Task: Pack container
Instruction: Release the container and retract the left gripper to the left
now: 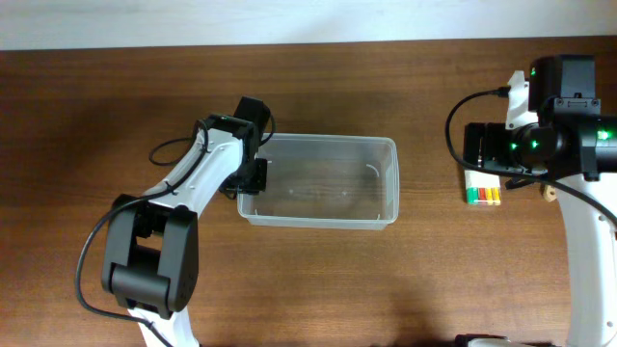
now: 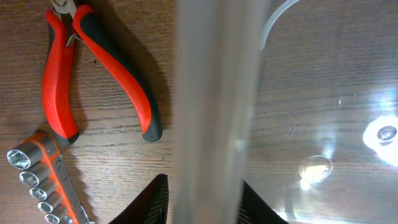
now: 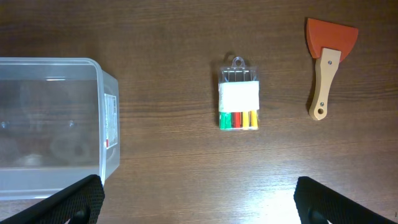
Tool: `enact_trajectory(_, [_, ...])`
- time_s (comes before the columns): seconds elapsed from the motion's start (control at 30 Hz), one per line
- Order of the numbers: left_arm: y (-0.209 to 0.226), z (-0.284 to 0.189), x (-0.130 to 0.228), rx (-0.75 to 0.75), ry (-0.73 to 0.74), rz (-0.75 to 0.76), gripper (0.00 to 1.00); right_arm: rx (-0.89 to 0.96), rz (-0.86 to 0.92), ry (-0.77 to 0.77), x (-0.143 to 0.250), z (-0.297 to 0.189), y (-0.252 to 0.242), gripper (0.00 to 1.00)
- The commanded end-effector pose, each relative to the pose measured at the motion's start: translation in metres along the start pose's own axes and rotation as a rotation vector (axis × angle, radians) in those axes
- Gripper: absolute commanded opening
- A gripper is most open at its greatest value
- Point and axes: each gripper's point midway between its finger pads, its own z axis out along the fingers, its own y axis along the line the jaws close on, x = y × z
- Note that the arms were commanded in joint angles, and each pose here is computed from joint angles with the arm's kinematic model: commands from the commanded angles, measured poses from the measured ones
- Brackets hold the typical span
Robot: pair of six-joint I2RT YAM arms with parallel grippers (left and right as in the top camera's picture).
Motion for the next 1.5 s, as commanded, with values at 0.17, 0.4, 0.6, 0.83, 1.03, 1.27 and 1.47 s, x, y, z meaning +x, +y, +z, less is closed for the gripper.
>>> enact_trajectory(0.17, [0.0, -0.046, -0.042, 0.001, -0.136, 0.062, 0.41, 0.016, -0.007, -0.021, -0.005, -0.007, -0.001, 0.99])
enact_trajectory(0.4, [0.004, -0.106, -0.057, 0.016, -0.206, 0.066, 0.42, 0.015, -0.018, -0.02, -0.004, -0.007, -0.001, 0.99])
enact_trajectory(0.6, [0.035, -0.176, -0.063, 0.033, -0.37, 0.009, 0.87, 0.037, -0.006, -0.042, -0.009, -0.017, -0.005, 0.99])
enact_trajectory(0.83, [0.134, -0.225, -0.033, -0.006, -0.46, -0.229, 0.99, 0.239, 0.35, -0.091, 0.02, -0.084, -0.069, 0.99])
enact_trajectory(1.03, [0.195, -0.25, 0.008, 0.012, -0.494, -0.417, 0.99, 0.207, 0.526, -0.105, 0.071, -0.124, -0.082, 0.99])
enact_trajectory(1.27, [0.208, -0.233, 0.027, 0.018, -0.459, -0.489, 0.99, 0.185, 0.442, -0.013, 0.079, -0.103, -0.081, 0.99])
enact_trajectory(1.47, [0.205, -0.195, 0.031, 0.018, -0.409, -0.508, 0.99, 0.174, 0.362, 0.123, 0.062, -0.043, -0.091, 0.99])
